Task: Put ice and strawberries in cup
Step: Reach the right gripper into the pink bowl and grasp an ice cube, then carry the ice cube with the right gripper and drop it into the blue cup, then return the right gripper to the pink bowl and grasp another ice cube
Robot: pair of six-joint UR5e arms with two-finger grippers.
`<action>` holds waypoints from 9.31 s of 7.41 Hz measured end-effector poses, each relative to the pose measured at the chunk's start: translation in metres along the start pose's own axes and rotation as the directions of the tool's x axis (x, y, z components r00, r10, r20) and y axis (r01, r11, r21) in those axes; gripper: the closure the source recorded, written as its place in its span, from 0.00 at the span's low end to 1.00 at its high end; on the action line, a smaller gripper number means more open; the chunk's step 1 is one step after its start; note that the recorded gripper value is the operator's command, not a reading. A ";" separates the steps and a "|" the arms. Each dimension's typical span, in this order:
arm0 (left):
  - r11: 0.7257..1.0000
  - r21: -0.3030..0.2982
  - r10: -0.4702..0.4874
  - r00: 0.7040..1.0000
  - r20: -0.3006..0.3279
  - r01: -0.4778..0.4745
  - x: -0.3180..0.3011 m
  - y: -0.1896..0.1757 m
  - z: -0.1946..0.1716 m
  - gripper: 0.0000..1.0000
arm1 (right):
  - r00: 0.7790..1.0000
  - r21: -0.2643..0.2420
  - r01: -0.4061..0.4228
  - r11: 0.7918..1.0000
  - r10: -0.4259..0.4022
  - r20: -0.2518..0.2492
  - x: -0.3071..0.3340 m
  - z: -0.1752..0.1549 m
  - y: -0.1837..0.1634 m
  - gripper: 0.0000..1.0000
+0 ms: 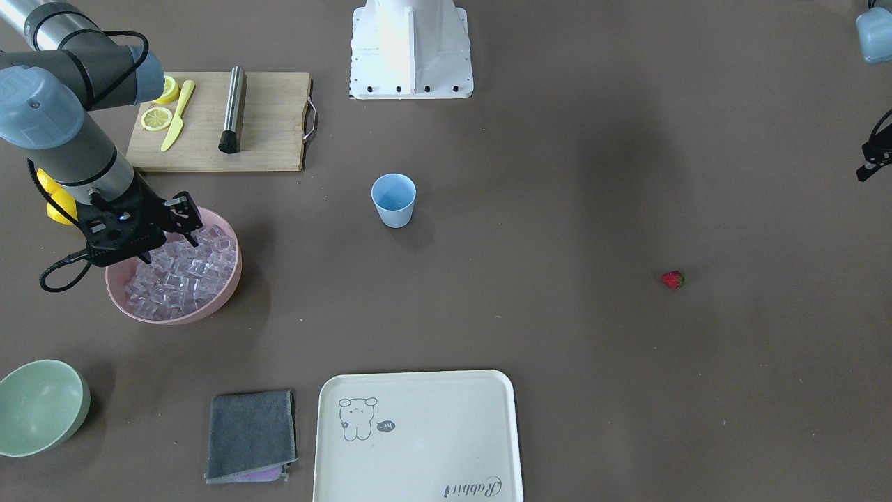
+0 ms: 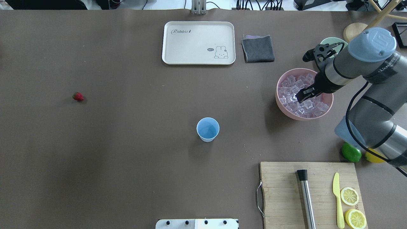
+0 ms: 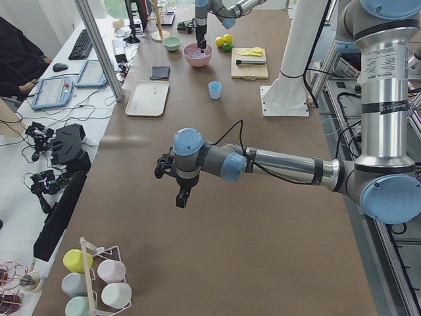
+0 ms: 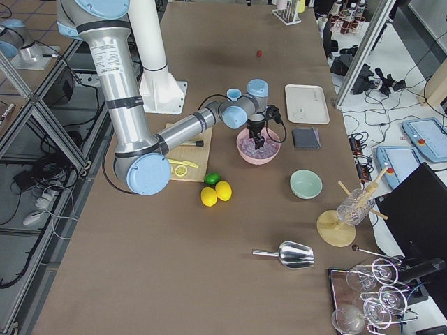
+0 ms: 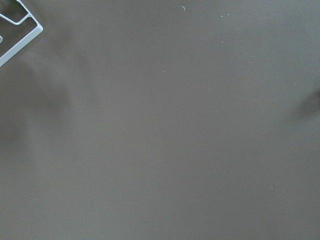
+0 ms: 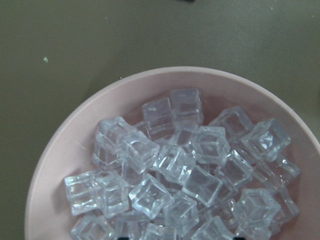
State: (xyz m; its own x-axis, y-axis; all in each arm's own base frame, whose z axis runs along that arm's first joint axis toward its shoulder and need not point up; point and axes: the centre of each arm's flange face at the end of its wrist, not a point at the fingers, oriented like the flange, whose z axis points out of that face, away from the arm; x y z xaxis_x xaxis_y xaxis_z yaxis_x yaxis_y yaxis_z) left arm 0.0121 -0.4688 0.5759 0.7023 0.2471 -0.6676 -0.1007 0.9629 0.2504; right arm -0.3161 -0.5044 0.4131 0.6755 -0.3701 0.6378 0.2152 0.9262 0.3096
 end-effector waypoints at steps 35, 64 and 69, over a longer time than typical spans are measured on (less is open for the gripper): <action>1.000 0.001 0.000 1.000 0.000 0.000 0.000 0.000 0.000 0.03 | 0.949 0.007 -0.288 0.958 0.285 0.137 -0.338 -0.011 -0.032 0.01; 0.998 0.027 -0.048 0.999 0.001 0.048 0.005 -0.005 -0.006 0.03 | 0.927 -0.171 0.356 0.919 -0.370 -0.055 0.017 0.002 0.013 0.43; 0.998 0.035 -0.043 0.999 0.003 0.043 0.008 -0.007 -0.010 0.03 | 0.929 -0.178 0.349 0.920 -0.364 -0.059 0.020 0.006 0.014 1.00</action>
State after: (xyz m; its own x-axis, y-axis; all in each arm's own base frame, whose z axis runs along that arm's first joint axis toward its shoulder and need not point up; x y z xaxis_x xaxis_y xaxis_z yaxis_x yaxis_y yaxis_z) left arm 0.0118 -0.4727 0.5620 0.7079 0.2049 -0.6760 -0.0456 0.9683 0.2457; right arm -0.3035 -0.4995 0.4341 0.5913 -0.6771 0.4381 0.5592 0.7357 0.3822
